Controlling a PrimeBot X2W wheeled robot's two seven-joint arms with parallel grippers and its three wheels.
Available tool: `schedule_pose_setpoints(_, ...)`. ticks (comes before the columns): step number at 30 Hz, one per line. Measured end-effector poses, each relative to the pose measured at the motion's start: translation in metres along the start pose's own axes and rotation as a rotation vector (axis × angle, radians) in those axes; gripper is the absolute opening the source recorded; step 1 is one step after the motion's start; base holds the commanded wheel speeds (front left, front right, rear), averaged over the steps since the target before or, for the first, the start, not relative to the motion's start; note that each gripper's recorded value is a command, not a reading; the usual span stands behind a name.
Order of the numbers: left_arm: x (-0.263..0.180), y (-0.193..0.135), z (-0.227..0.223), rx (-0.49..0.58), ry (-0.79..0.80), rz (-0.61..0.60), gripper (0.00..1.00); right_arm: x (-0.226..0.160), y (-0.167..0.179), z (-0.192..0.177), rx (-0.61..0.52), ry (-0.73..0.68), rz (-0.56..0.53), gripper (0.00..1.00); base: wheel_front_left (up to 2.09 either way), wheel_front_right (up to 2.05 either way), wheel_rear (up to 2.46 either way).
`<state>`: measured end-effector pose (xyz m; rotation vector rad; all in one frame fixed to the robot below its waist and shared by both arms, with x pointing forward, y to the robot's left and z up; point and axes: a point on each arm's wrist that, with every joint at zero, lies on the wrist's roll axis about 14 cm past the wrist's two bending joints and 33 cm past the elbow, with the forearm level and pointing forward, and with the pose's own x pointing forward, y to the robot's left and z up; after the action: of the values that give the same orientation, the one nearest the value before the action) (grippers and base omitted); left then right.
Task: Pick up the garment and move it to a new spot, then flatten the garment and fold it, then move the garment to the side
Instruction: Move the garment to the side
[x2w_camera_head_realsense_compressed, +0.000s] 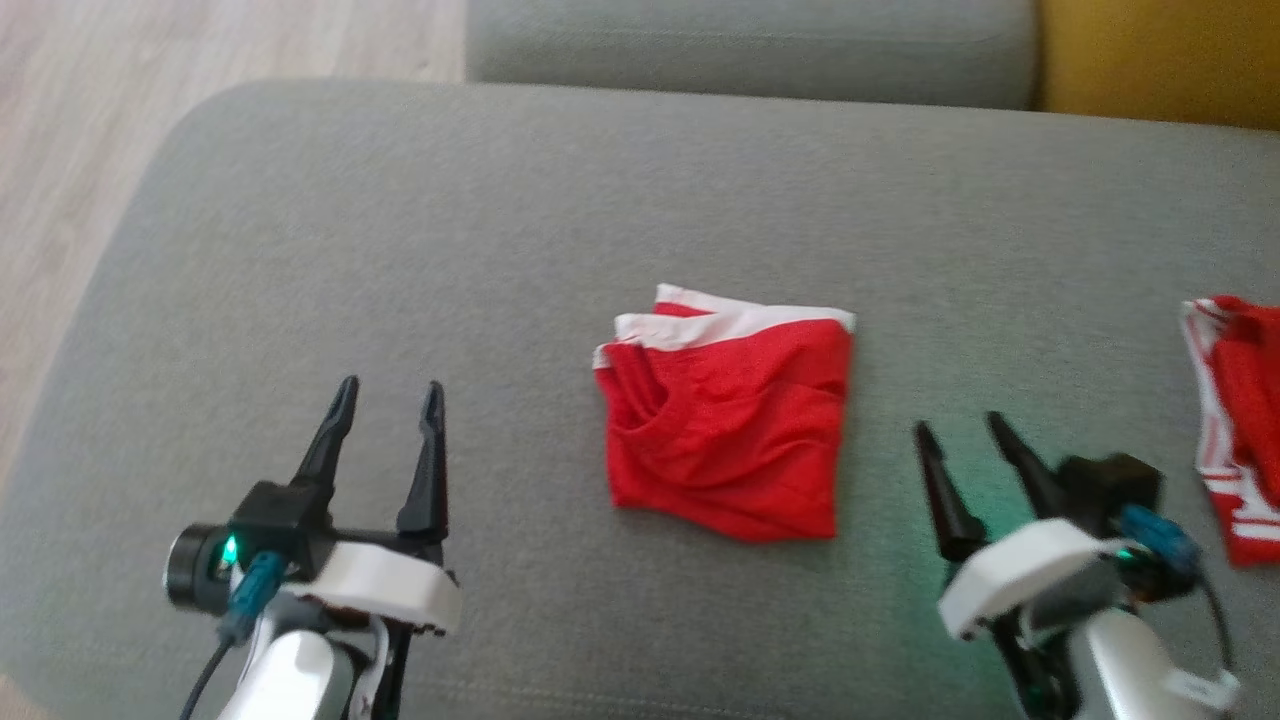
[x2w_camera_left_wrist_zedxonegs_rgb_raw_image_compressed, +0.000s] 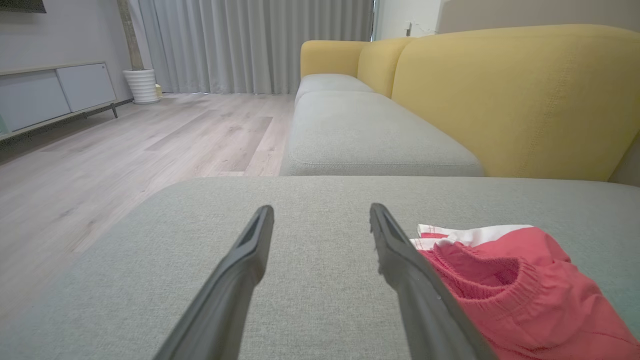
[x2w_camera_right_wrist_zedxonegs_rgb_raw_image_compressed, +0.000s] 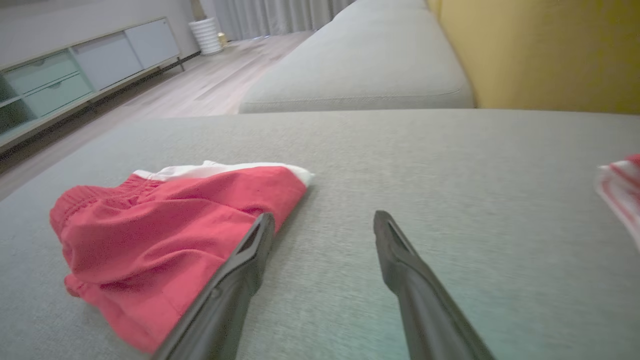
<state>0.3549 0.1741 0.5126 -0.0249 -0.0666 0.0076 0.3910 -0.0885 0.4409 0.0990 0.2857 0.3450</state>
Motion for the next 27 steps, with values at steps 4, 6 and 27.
schedule_pose_setpoints(4,0.002,0.006,-0.004,-0.006,0.012,0.022,1.0,0.025,0.027,-0.026,0.021,0.102,0.086,1.0,0.0,0.0,0.0)
schedule_pose_setpoints(6,0.004,0.008,-0.004,-0.011,0.014,0.036,1.0,0.031,0.037,-0.048,0.038,0.192,0.116,1.0,0.0,0.0,0.0)
schedule_pose_setpoints(27,0.025,0.0,-0.001,-0.021,-0.016,0.014,1.0,0.044,0.057,-0.074,0.075,0.339,0.19,0.0,0.0,0.0,0.0)
